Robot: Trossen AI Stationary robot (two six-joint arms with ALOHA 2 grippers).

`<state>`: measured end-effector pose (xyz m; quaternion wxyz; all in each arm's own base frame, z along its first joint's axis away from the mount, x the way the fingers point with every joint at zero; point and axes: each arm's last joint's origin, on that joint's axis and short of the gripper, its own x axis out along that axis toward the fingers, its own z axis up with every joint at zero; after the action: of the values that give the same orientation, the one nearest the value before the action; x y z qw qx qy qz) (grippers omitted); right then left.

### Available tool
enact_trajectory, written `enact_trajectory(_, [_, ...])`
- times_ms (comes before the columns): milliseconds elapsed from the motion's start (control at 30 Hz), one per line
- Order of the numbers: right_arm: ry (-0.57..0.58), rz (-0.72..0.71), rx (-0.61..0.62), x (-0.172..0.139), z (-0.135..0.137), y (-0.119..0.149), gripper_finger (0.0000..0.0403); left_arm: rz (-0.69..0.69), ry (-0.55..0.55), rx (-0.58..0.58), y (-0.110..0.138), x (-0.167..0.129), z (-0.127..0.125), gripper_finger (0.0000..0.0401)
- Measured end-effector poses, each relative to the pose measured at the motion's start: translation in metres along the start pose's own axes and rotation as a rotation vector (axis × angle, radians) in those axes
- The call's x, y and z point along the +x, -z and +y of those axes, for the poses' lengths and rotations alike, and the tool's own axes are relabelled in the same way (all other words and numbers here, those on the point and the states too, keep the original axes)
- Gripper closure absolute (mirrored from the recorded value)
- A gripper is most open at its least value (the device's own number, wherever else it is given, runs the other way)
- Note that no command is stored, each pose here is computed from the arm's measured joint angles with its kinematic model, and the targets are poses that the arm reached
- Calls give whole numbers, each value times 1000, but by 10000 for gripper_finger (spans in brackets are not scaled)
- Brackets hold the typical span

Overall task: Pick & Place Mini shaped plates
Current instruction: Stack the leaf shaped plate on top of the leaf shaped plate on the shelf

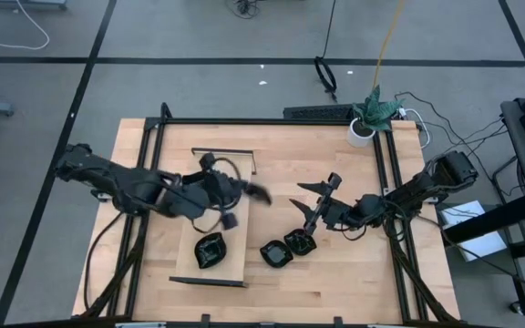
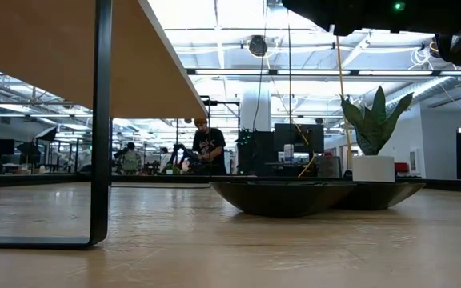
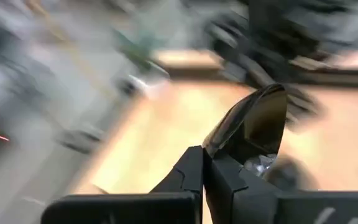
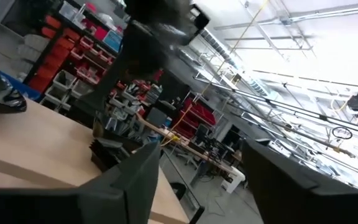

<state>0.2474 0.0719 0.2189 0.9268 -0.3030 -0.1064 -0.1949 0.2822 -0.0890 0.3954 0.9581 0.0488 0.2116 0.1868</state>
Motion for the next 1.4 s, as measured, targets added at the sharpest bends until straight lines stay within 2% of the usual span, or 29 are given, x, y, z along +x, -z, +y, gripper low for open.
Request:
enact_trajectory(67, [1, -1, 1, 0, 0, 0, 180, 130, 180, -62, -5, -11, 2, 397])
enact_trajectory(167, [1, 0, 4, 0, 0, 0, 180, 368, 423, -120, 1, -26, 2, 398])
enact_trajectory(233, [2, -1, 13, 0, 0, 0, 183, 494, 507, -123, 9, -34, -2, 398])
enact_trajectory(300, [1, -1, 22, 0, 0, 0, 186, 627, 509, -87, 22, -44, -6, 397])
enact_trajectory(400, [2, -1, 28, 0, 0, 0, 190, 713, 495, -76, 32, -52, -13, 398])
enact_trajectory(733, [1, -1, 32, 0, 0, 0, 192, 698, 464, -28, 48, -50, -30, 397])
enact_trajectory(933, [1, -1, 32, 0, 0, 0, 192, 746, 446, 18, 64, -39, -29, 397])
enact_trajectory(1133, [1, -1, 32, 0, 0, 0, 192, 753, 433, 9, 66, -34, -26, 397])
enact_trajectory(1400, [-1, 1, 30, 0, 0, 0, 192, 726, 446, -15, 63, -33, -28, 350])
